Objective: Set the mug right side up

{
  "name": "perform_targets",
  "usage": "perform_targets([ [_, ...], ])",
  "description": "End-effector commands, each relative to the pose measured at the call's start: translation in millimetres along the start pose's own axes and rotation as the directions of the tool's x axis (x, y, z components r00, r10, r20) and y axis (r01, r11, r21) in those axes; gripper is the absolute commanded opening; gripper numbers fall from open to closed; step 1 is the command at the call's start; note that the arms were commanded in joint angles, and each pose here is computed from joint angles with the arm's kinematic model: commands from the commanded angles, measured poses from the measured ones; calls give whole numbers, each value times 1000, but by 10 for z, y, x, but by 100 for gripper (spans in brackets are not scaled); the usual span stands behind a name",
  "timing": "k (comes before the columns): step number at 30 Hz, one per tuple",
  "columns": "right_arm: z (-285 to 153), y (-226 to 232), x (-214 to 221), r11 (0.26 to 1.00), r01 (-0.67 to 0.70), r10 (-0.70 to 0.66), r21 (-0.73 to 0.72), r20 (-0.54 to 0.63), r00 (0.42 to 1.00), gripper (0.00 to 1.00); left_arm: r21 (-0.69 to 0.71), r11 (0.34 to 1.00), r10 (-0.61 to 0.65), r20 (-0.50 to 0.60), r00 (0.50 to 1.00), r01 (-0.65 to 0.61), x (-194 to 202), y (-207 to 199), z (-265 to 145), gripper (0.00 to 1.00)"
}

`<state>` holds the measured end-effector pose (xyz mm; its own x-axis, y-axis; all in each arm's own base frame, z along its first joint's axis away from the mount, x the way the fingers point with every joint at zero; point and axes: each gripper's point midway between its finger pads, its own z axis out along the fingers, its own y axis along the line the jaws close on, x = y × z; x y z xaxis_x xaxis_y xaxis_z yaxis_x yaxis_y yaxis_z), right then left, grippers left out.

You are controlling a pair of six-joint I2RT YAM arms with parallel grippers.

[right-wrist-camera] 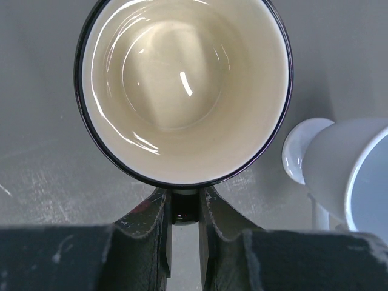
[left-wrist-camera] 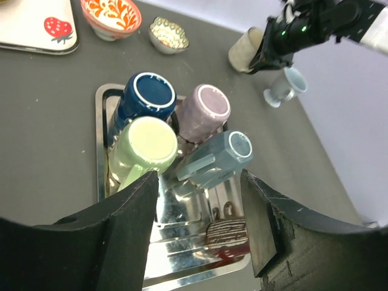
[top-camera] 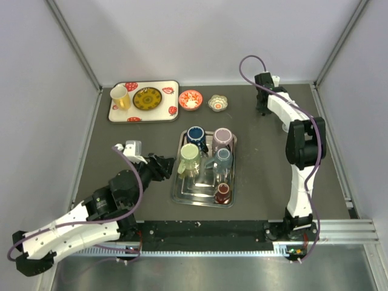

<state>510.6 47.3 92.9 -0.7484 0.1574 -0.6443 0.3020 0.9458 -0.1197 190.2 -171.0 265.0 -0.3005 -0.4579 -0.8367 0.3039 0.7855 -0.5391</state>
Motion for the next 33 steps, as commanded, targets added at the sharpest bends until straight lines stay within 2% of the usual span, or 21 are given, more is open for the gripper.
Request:
perform_targets([
  [1, -136, -117, -523, 997, -64, 60, 30, 132, 989, 0, -25, 999, 32, -2, 999, -32, -20, -4, 51, 63],
  [18, 168, -361, -93, 994, -85, 85, 64, 0, 996, 0, -17, 1000, 15, -64, 998, -16, 163, -45, 107, 63],
  [19, 174, -369, -63, 994, -84, 84, 65, -9, 996, 2, -17, 1000, 14, -71, 997, -15, 180, -45, 106, 63],
  [20, 189, -369, -28, 994, -86, 87, 64, -19, 996, 9, -12, 1000, 12, -75, 997, -13, 187, -55, 106, 64],
  [21, 185, -374, -26, 994, -93, 94, 63, -20, 995, 19, -13, 1000, 12, -77, 997, -13, 194, -52, 108, 64],
  [24, 122, -359, -45, 993, -111, 112, 50, -15, 994, 36, -4, 1000, 12, -87, 996, -13, 210, -74, 107, 64],
  [26, 8, -353, -151, 991, -129, 129, 31, 12, 992, 40, -6, 1000, 12, -94, 995, -12, 225, -73, 107, 64],
  [30, -313, -313, -360, 986, -165, 166, -19, 72, 984, 58, -19, 1000, 20, -99, 995, -22, 229, -57, 114, 67],
  [33, -786, -195, -499, 977, -187, 199, -98, 131, 971, 62, -38, 997, 58, -113, 992, -63, 262, -38, 160, 71],
])
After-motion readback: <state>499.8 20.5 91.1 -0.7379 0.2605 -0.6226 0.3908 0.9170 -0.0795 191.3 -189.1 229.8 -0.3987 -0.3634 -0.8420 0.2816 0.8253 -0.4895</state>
